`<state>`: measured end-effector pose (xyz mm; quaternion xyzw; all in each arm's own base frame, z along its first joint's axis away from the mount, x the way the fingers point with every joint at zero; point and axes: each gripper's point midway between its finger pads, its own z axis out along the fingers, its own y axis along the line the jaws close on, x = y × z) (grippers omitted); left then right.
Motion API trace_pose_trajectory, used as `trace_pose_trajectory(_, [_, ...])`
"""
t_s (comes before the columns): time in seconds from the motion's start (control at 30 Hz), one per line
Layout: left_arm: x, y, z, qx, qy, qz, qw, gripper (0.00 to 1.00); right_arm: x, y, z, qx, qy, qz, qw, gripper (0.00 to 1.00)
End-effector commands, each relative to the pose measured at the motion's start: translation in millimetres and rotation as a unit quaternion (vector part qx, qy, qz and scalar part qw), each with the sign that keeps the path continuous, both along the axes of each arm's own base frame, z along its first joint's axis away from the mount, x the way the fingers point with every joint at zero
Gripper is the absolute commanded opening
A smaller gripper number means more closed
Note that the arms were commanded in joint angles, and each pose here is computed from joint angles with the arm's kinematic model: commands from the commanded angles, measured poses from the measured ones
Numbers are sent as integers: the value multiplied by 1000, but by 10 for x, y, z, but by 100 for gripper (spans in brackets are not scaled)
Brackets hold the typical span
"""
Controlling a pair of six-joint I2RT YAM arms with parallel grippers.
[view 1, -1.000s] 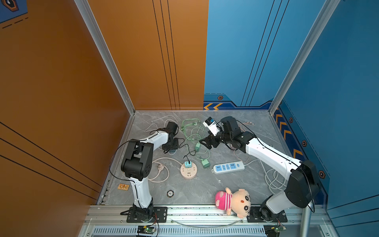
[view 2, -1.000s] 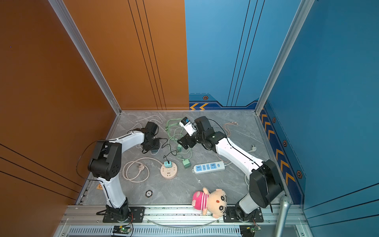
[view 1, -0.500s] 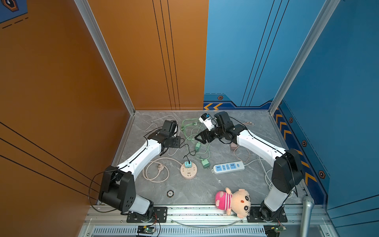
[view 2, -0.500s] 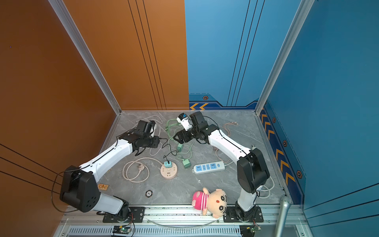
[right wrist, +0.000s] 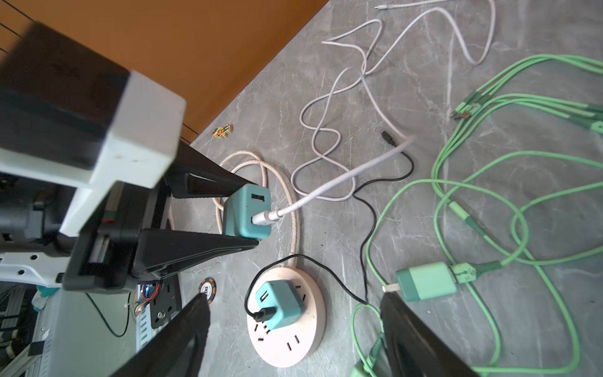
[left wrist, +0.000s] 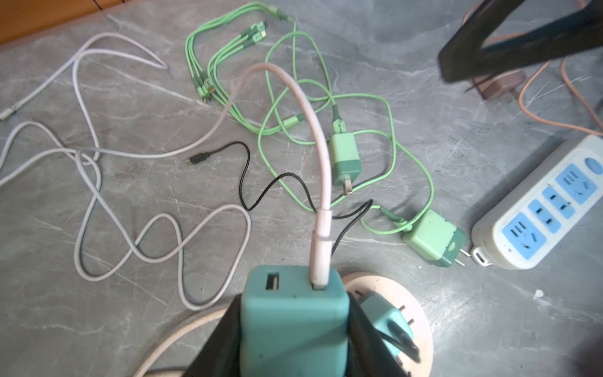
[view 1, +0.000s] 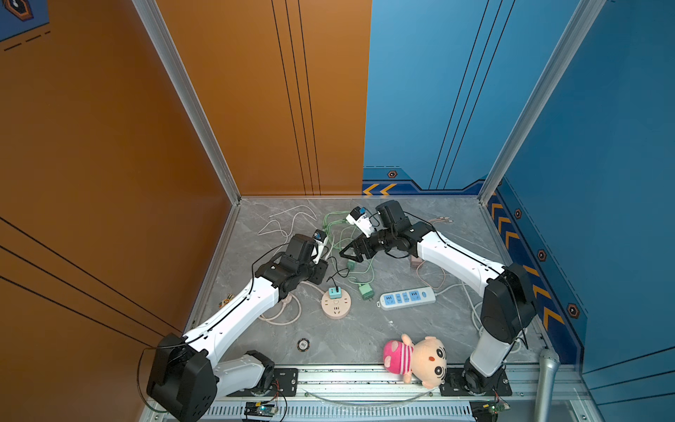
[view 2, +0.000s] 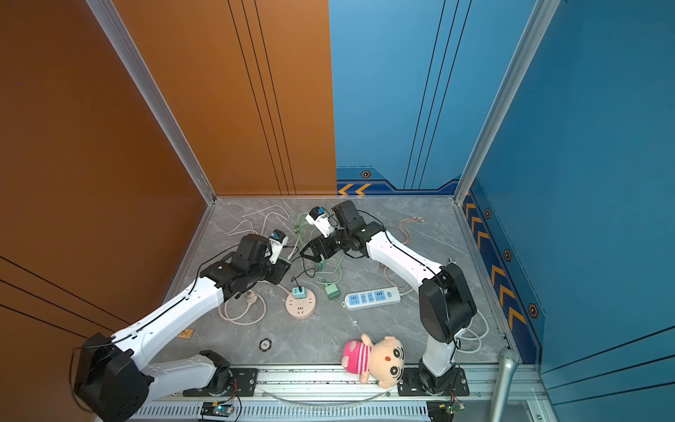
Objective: Insert plugs into power strip
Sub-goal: Pick up the plug from the middle-left of the table.
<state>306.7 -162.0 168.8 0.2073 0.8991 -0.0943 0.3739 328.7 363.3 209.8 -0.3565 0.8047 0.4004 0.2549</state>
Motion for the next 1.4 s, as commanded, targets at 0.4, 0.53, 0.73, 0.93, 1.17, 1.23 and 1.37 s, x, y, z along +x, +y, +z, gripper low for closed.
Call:
trace_pose_trajectory(0.4, [-206,-325,212,-14,-65,-94,993,36,-167,150,-249,-9,45,37,998,79])
trace_pose_trajectory(0.53, [-221,-327,227,-16,-71,-97,993,36,-204,182,-266,-6,53,45,998,77])
trace_pose_trajectory(0.73, [-233,-362,214,-20,-73,-105,992,37,-318,280,-262,4,65,68,996,76])
trace_pose_trajectory(0.93, [-231,-369,254,-23,-86,-107,990,37,-399,367,-271,10,78,87,993,74])
trace_pose_trajectory(1.17, [-229,-383,272,-25,-94,-112,989,37,-399,377,-337,2,93,88,992,69])
trace_pose_trajectory(1.23, [-219,-375,271,-23,-97,-111,989,37,-417,378,-328,4,96,92,991,68])
trace_pose_trajectory(1.37, [-209,-368,265,-20,-105,-110,988,37,-514,398,-297,17,115,117,986,67])
